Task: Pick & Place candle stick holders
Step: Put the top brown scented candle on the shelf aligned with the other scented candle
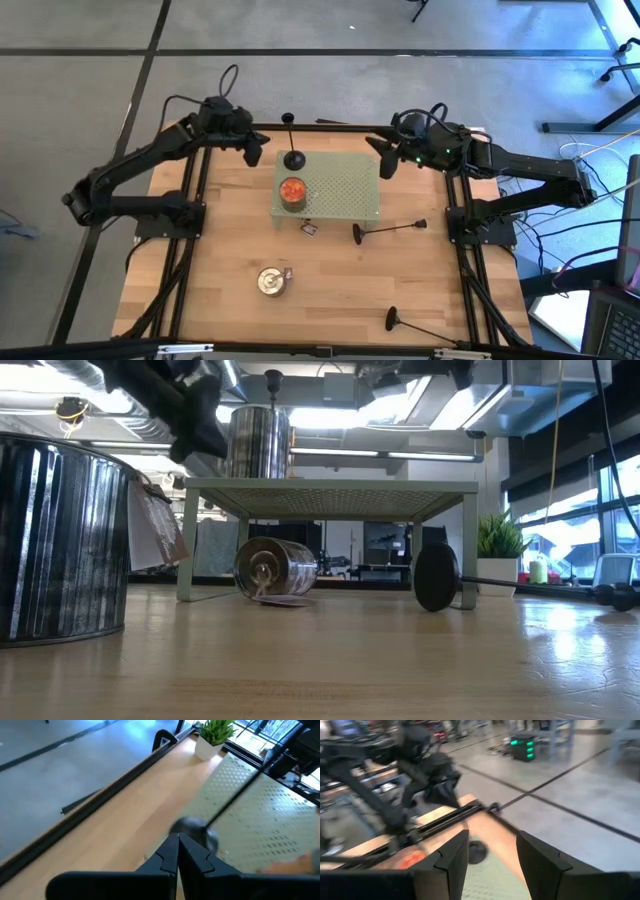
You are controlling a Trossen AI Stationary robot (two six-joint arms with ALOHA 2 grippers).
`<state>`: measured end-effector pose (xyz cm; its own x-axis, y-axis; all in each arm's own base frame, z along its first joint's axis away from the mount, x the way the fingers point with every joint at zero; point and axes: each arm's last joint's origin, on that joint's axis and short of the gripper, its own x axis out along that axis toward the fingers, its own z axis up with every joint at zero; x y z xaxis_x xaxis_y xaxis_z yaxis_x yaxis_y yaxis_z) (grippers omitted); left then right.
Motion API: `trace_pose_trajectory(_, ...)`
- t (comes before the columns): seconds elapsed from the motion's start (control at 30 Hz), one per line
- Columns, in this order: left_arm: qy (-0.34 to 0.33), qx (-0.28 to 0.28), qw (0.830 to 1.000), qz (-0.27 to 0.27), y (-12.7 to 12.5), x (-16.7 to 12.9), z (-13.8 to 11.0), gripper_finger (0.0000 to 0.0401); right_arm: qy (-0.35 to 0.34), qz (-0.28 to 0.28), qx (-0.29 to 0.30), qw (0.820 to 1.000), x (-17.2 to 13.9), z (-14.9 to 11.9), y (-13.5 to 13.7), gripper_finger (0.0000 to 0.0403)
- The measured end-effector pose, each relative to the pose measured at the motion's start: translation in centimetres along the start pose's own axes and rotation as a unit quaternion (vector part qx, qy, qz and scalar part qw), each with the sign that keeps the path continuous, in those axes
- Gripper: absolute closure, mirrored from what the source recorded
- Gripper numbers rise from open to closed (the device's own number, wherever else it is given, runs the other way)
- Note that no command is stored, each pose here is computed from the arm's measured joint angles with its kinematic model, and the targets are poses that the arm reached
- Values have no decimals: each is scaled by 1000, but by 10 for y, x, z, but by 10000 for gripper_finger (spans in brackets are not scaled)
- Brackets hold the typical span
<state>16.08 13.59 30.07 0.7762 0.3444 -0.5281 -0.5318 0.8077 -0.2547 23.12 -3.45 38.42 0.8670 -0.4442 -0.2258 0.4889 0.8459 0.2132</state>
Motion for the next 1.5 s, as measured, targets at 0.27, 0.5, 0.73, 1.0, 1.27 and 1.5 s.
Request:
trace_pose_trajectory(0.27,23,-35,999,-17,-20,-36,-16,400,40,101,35,993,-3,-4,10,234)
trace_pose_trajectory(0.5,48,-87,995,-16,-36,-72,-38,400,78,188,64,977,-11,-10,29,234)
trace_pose_trajectory(0.73,21,-124,992,-27,-50,-99,-51,400,94,244,73,962,-24,-17,52,234)
trace_pose_trajectory(1.0,40,-124,990,-55,-59,-108,-61,400,71,275,103,953,-44,-21,82,234)
trace_pose_trajectory(1.27,90,-78,986,-120,-71,-112,-70,400,9,295,146,944,-53,-34,131,234)
trace_pose_trajectory(1.5,139,-48,969,-201,-83,-118,-77,400,-10,296,180,938,-48,-61,174,234)
